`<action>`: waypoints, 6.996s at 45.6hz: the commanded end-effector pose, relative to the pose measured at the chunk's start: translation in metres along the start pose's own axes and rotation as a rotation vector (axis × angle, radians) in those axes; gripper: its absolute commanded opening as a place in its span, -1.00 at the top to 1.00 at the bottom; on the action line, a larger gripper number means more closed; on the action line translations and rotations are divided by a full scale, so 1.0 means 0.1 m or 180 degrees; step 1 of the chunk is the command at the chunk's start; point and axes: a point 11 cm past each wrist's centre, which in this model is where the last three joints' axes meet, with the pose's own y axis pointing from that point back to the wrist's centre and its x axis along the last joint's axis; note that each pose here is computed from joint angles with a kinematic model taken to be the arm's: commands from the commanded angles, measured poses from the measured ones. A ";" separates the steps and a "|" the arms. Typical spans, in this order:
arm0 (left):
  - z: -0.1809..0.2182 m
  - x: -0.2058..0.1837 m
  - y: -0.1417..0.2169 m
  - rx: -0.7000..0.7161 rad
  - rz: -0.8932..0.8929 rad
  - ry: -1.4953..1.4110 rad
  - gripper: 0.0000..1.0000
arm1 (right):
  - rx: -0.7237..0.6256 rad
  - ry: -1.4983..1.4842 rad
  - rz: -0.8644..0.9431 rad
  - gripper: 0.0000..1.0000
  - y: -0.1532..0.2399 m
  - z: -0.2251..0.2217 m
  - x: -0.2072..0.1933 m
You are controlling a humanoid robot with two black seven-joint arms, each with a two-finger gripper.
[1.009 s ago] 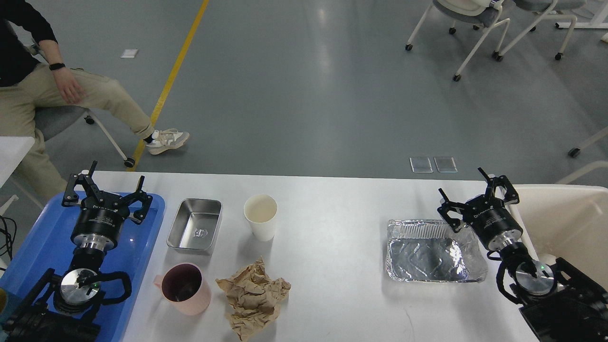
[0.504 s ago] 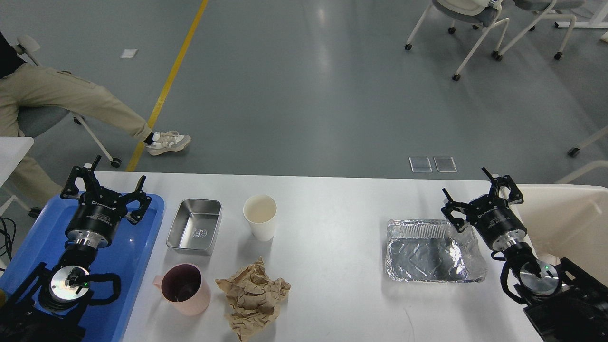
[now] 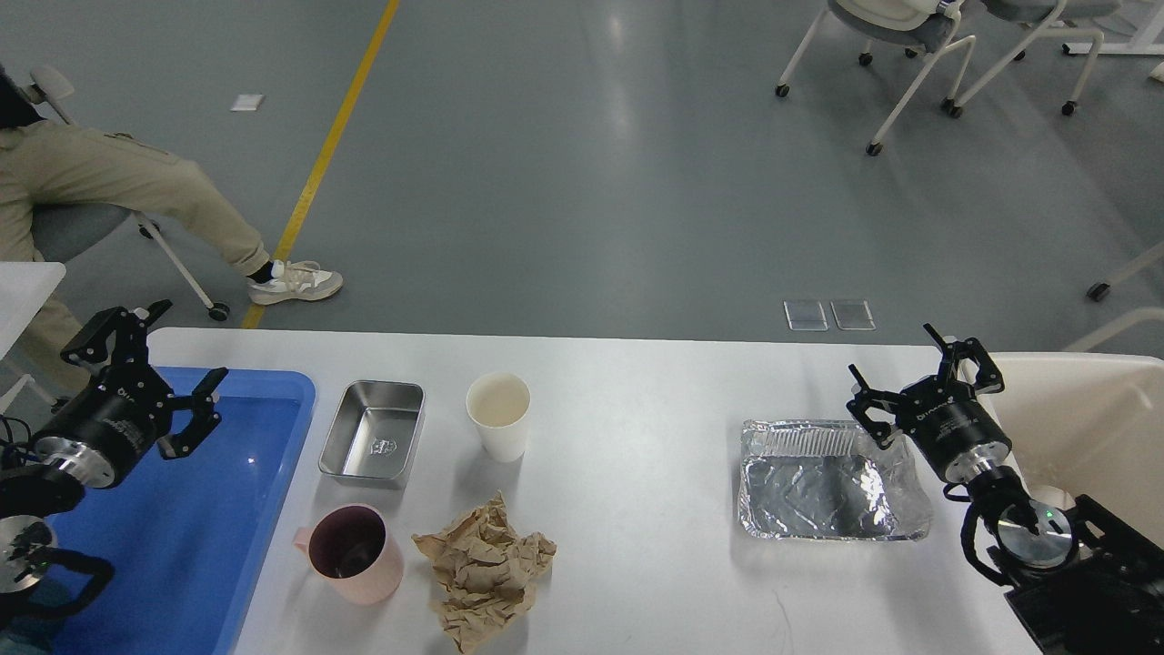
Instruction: Tidy desktop
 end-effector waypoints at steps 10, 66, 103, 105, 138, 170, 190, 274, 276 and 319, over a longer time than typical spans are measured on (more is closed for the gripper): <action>0.38 0.39 0.83 0.0752 0.0149 -0.1087 -0.94 | -0.0008 -0.0002 0.0039 -1.00 0.03 0.01 0.04; 1.38 0.61 1.50 0.1176 0.0360 -0.2103 -0.94 | -0.0005 0.0091 0.0253 -1.00 0.32 -0.10 0.31; 0.64 -0.24 0.35 0.2141 -0.2170 -0.4772 -0.94 | 0.0010 0.0114 0.0231 -1.00 0.31 -0.15 0.29; 0.60 -0.32 0.24 0.2149 -0.2244 -0.4849 -0.94 | 0.0005 0.0115 0.0227 -1.00 0.31 -0.15 0.28; -0.41 -1.56 -0.52 0.2944 -0.3887 -0.6466 -0.94 | 0.0026 0.0238 0.0325 -1.00 0.49 -0.34 0.40; -0.87 -1.36 -0.51 0.2912 -0.3939 -0.6580 -0.91 | 0.0070 0.0334 0.0361 -1.00 0.59 -0.51 0.45; -0.93 -1.47 -0.56 0.2738 -0.3959 -0.6630 -0.33 | 0.0080 0.0336 0.0360 -1.00 0.60 -0.52 0.45; 1.33 -0.87 0.81 0.2315 -0.3199 -0.6354 0.93 | 0.0082 0.0368 0.0347 -1.00 0.54 -0.55 0.42; 1.34 -0.78 0.88 0.2367 -0.3121 -0.6305 0.93 | 0.0077 0.0367 0.0347 -1.00 0.54 -0.55 0.42; 0.57 0.64 1.03 0.2772 -0.2662 -0.6389 0.92 | -0.0003 0.0409 0.0336 -1.00 0.55 -0.50 0.42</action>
